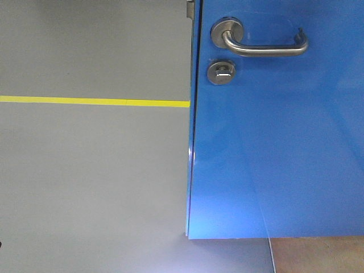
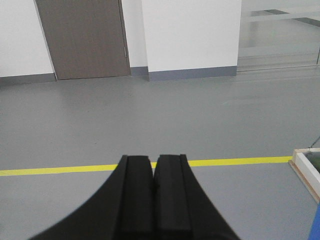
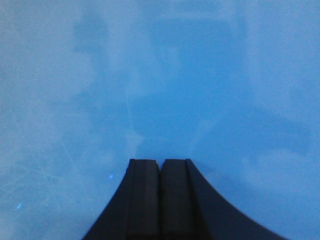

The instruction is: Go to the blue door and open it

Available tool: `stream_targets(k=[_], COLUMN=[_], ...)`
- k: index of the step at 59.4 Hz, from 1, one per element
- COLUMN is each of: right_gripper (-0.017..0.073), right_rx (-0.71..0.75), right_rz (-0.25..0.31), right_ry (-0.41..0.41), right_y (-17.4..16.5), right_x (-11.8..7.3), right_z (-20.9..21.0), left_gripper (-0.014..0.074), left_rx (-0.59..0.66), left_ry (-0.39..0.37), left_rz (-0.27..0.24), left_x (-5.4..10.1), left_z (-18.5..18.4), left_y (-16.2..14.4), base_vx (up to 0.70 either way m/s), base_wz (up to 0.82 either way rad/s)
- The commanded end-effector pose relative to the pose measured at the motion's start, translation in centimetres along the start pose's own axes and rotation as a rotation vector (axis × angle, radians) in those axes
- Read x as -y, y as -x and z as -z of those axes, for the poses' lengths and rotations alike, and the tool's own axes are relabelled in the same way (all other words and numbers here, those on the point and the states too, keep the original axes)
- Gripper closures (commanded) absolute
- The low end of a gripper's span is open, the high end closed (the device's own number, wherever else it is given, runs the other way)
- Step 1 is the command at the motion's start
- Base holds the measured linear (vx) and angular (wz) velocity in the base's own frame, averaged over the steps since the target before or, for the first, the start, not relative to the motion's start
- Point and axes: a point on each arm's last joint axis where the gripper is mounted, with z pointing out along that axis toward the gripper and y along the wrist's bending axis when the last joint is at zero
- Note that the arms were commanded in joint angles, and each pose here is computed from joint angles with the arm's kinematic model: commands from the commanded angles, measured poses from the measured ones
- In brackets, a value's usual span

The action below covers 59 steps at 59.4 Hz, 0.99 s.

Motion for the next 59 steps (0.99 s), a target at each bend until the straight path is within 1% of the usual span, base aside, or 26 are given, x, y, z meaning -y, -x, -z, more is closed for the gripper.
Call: stream_targets(k=[1, 19, 59], right_gripper=[0.0567, 0.0567, 0.0567], right_rx=[0.127, 0.127, 0.128], right_rz=[0.012, 0.012, 0.012], right_ry=[-0.008, -0.008, -0.008], right_y=[2.41, 2.41, 2.42], right_x=[0.02, 0.02, 0.02], right_z=[0.90, 0.90, 0.91], left_gripper=[0.0524, 0.0524, 0.0524], left_rx=[0.091, 0.091, 0.091], left_ry=[-0.004, -0.004, -0.004], left_rz=[0.002, 0.002, 0.002], left_x=[0.02, 0.02, 0.02], left_z=[0.08, 0.08, 0.08], left_y=[0.63, 0.63, 0.63], base_vx=[0.23, 0.16, 0.00], base_wz=[-0.01, -0.04, 0.00])
